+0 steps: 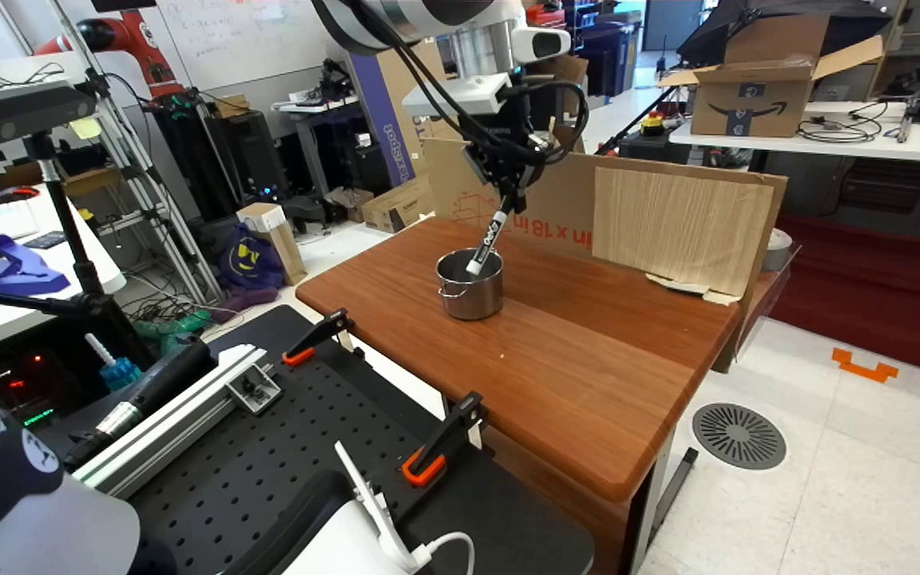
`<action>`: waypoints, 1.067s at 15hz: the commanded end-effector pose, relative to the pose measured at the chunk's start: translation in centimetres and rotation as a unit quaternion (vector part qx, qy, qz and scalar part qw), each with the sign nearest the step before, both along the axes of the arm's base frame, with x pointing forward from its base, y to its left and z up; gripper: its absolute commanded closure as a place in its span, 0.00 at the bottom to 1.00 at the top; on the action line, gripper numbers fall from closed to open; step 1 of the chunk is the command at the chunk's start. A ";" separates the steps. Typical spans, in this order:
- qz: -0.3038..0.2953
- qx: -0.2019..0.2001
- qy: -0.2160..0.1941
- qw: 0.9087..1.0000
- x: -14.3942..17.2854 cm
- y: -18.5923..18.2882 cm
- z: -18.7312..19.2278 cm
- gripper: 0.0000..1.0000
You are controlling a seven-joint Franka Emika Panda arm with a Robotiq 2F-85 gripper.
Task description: Remove the marker from the silver pot and place it on the table
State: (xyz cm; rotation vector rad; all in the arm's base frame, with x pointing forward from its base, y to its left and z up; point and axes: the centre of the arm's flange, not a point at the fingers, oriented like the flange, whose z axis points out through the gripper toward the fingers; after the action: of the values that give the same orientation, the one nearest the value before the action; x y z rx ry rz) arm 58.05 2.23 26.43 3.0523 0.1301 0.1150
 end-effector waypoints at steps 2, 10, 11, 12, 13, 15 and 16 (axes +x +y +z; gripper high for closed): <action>-0.014 0.029 -0.041 0.999 -1.3 0.1 4.7 0.96; -0.006 0.049 -0.055 0.997 -0.2 5.8 6.5 0.96; -0.001 0.049 -0.054 0.997 -0.1 6.9 6.1 0.96; 0.003 0.050 -0.052 0.997 -0.1 7.8 5.8 0.96; 0.006 0.049 -0.047 0.998 -0.1 8.7 5.3 0.96; 0.012 0.050 -0.039 0.998 0.3 10.2 4.0 0.96; 0.014 0.050 -0.034 0.998 0.6 10.8 3.2 0.96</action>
State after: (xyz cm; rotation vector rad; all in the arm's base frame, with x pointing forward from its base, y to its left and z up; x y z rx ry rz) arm 57.17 11.82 31.06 3.1395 0.1678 0.2368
